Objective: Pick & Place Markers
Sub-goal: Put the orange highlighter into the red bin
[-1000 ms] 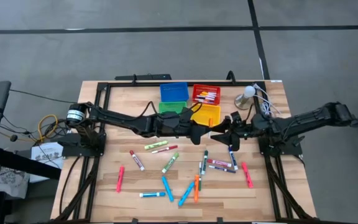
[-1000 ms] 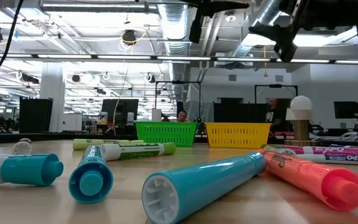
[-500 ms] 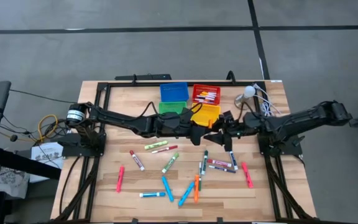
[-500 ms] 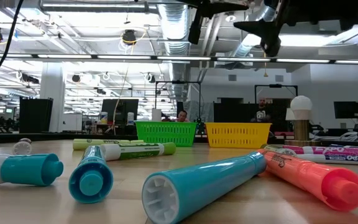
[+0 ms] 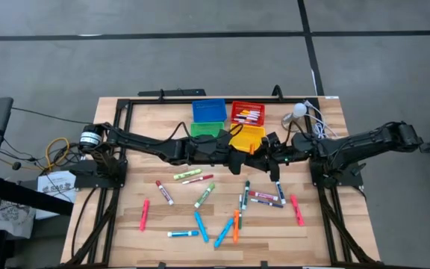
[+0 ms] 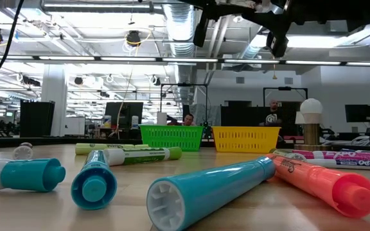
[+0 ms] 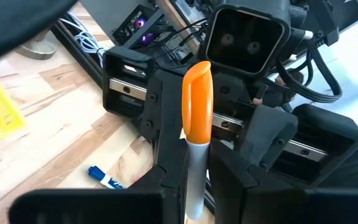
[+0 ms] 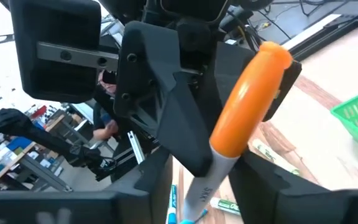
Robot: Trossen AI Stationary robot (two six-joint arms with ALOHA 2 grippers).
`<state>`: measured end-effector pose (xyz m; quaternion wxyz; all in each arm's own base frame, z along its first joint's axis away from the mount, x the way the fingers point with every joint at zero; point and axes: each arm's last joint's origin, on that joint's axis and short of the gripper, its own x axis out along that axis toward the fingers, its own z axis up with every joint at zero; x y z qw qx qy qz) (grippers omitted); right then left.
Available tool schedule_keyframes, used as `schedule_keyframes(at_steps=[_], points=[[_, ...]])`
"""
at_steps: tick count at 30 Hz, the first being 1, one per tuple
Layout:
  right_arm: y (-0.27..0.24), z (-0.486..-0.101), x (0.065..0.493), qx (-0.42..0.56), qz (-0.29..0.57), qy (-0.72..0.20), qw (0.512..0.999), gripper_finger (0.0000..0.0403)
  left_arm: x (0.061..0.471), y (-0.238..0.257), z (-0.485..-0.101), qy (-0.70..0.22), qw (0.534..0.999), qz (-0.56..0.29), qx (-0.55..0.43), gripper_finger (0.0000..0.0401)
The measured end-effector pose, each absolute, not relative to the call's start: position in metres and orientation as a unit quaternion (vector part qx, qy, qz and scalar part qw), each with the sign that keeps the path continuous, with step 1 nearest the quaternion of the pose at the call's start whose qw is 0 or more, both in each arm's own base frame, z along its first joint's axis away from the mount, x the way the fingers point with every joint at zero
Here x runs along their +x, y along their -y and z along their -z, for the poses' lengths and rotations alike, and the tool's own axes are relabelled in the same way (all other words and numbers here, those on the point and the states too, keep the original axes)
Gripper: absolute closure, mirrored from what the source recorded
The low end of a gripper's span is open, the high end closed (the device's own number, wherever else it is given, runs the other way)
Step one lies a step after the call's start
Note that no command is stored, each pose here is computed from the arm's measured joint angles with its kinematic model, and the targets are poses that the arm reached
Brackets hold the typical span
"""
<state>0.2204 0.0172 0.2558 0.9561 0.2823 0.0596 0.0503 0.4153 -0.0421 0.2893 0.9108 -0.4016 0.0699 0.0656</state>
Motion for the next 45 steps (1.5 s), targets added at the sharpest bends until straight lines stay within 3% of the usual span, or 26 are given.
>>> schedule_keyframes(at_steps=[15,25,30,39,45], points=[[-0.0172,-0.2520,0.2200,0.286,-0.044,-0.077,0.954,0.0376,0.4149,0.0425,-0.2884,-0.078,0.913,-0.061,-0.396,0.0347],[-0.0171,-0.2520,0.2200,0.282,-0.043,-0.077,0.955,0.0378,0.4151,0.0425,-0.2888,-0.076,0.911,-0.060,-0.401,0.0317],[-0.0170,-0.2519,0.2200,0.282,-0.042,-0.077,0.955,0.0378,0.4151,0.0425,-0.2890,-0.075,0.913,-0.059,-0.396,0.0282],[-0.0170,-0.2508,0.2198,0.282,-0.040,-0.083,0.955,0.0378,0.4151,0.0431,-0.2882,-0.089,0.933,-0.040,-0.347,0.0183],[-0.0167,-0.2534,0.2195,0.282,-0.040,-0.076,0.956,0.0378,0.4097,0.0431,-0.2838,-0.138,0.935,-0.040,-0.323,0.0154]])
